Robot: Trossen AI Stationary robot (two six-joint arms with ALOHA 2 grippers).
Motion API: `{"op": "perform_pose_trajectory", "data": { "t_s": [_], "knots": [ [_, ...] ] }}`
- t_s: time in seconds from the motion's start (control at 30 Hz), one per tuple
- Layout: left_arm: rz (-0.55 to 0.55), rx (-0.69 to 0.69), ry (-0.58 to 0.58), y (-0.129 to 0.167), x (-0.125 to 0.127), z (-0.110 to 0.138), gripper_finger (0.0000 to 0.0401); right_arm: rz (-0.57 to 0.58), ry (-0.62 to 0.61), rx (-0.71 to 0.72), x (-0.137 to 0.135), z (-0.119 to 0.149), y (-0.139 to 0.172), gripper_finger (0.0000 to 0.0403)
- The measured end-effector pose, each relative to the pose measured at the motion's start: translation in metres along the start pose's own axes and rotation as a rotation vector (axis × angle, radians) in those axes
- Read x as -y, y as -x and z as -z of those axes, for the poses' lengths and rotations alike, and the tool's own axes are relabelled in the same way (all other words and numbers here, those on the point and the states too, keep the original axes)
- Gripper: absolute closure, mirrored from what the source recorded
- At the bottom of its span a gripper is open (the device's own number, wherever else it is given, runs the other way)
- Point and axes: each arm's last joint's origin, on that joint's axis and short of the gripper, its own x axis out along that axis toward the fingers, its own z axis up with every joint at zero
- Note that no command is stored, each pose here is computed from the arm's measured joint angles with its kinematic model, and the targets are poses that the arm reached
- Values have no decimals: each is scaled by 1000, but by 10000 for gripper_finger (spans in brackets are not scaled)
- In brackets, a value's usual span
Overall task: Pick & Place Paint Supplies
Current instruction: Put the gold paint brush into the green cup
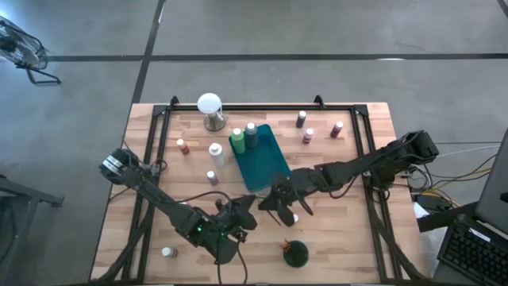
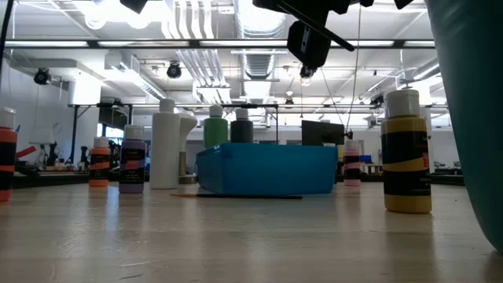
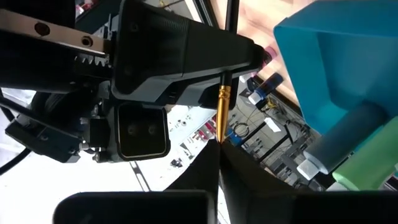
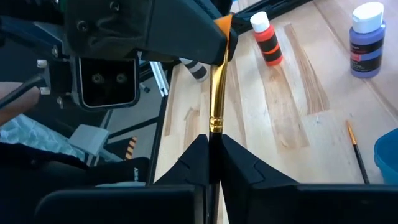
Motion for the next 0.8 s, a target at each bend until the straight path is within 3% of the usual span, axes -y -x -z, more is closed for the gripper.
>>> {"op": "perform_pose_trajectory", "data": {
  "t_s": [0.17,0.33,0.47,0.57,0.7,0.8],
  "knots": [
    [-4,30,40,1,-1,-1,339,0,7,-3,-1,-1,0,389],
    [-5,31,201,3,-3,1,283,48,32,-17,-4,-3,10,389],
    [-17,6,386,10,-8,16,245,117,82,20,-15,-8,33,389],
    [-2,34,598,18,-11,34,228,161,154,95,-33,-10,57,389],
    [107,155,888,23,-12,59,224,152,273,248,-71,-7,86,389],
    [177,201,1032,18,-9,73,224,167,379,356,-100,3,102,389]
  ]
}}
